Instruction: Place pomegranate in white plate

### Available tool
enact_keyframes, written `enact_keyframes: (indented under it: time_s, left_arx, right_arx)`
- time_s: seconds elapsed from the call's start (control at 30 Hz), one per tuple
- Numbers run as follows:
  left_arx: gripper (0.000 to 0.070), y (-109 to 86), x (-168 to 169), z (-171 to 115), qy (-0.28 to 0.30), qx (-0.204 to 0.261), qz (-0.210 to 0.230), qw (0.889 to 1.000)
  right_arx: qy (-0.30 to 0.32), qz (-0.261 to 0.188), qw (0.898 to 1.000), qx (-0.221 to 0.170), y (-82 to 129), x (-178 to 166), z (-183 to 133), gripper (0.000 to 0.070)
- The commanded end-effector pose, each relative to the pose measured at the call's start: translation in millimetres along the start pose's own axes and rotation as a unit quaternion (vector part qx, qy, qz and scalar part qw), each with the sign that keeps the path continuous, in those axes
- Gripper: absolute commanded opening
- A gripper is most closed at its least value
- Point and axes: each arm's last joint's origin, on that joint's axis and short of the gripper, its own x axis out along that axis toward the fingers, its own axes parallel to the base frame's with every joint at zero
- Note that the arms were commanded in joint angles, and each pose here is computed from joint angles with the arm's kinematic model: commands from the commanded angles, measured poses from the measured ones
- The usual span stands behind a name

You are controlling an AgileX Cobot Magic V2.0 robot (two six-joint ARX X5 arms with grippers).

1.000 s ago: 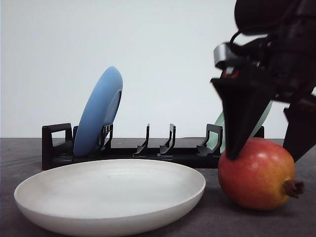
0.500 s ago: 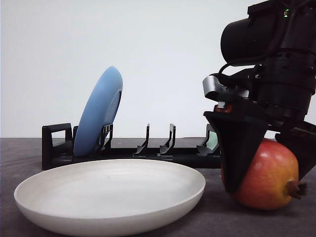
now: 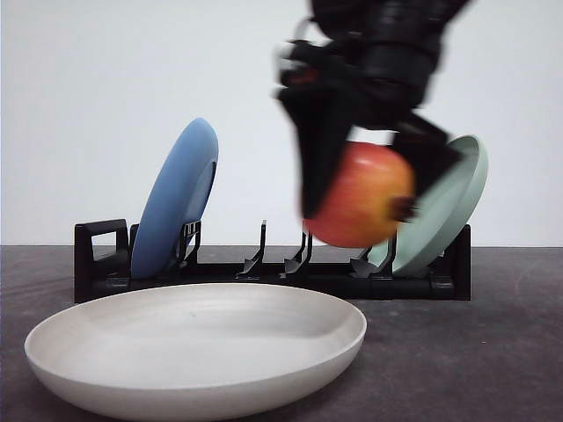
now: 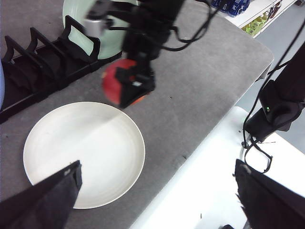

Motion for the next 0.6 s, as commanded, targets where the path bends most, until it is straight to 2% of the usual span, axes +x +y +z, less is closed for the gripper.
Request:
enact_keyframes:
  time_s: [0.0,0.13,0.27,0.57]
  left_arx:
    - [0.0624,-0.1,-1.7,1.0,-0.004,0.011,0.01,1.0]
    - [0.0624,3.3,-3.4,-1.5,-0.003,0.013,0.039,0.999]
    - [0.0624,4.3,-4.3,-2.1,-0.005,0.003,0.045,0.999]
    - [0.0624,4.4,-4.3,-2.0,-0.006,-0.002,0.047,0.999]
  right_arx:
    - [0.003,0.005,1.0,-0.021,12.0,7.2,12.3,0.0467]
    - [0.021,0.009,0.999,-0.047,31.7,28.7,25.4,0.0468]
    - [0.038,0.012,0.997,-0.071,45.0,53.7,28.5,0.0468]
    - [0.072,0.01,0.994,-0.086,55.6,87.9,27.9,0.0469]
